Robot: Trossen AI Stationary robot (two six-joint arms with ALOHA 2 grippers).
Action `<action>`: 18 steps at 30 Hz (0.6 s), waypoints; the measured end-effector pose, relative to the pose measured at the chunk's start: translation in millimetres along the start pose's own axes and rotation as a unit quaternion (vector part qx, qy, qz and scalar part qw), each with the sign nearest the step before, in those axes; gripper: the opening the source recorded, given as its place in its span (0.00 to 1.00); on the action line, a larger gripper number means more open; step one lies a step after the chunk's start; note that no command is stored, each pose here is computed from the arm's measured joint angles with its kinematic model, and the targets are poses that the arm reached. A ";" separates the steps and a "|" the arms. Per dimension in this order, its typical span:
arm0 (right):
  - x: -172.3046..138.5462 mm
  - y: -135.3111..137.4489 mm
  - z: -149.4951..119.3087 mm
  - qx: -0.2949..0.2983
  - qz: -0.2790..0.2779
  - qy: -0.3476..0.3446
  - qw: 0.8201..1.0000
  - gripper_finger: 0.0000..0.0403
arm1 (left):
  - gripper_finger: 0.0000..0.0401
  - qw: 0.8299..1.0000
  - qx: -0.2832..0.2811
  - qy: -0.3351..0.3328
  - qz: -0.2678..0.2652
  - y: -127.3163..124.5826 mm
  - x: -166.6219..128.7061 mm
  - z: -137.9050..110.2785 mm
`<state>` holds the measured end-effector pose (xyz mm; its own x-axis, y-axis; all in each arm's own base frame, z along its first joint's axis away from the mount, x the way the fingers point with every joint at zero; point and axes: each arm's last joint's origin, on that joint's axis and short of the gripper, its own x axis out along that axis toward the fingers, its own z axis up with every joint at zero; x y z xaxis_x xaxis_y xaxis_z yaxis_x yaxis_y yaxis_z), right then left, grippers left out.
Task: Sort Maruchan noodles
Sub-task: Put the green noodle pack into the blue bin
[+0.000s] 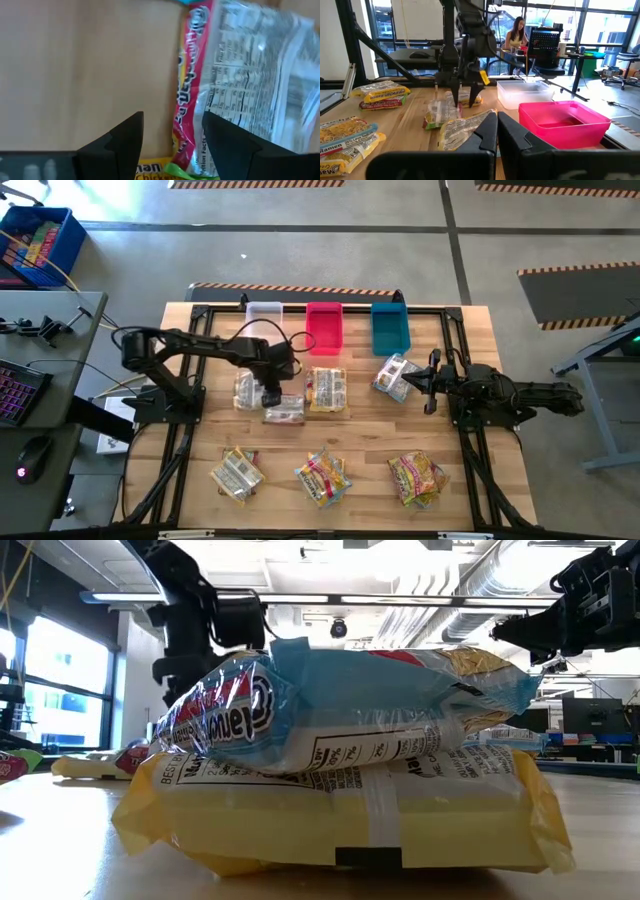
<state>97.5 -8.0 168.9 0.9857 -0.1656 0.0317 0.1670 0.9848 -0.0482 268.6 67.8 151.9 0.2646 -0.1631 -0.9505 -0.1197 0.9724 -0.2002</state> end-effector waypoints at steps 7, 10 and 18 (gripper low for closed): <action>0.0 0.0 0.1 0.000 0.000 0.000 1.000 0.00 | 0.43 0.999 0.019 0.011 -0.030 0.0 6.5 0.1; 0.0 0.0 0.0 0.000 0.000 0.000 1.000 0.00 | 0.34 0.999 0.028 0.012 -0.043 -1.3 6.5 -0.4; 0.0 0.0 -0.1 0.000 0.000 0.000 1.000 0.00 | 0.03 0.996 0.070 0.016 -0.059 -6.1 7.6 -1.8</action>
<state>97.5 -8.0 168.8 0.9856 -0.1659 0.0316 0.1673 0.9847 -0.0482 269.6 60.3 145.5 0.2372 -0.2814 -0.9298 0.0458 0.9593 -0.2787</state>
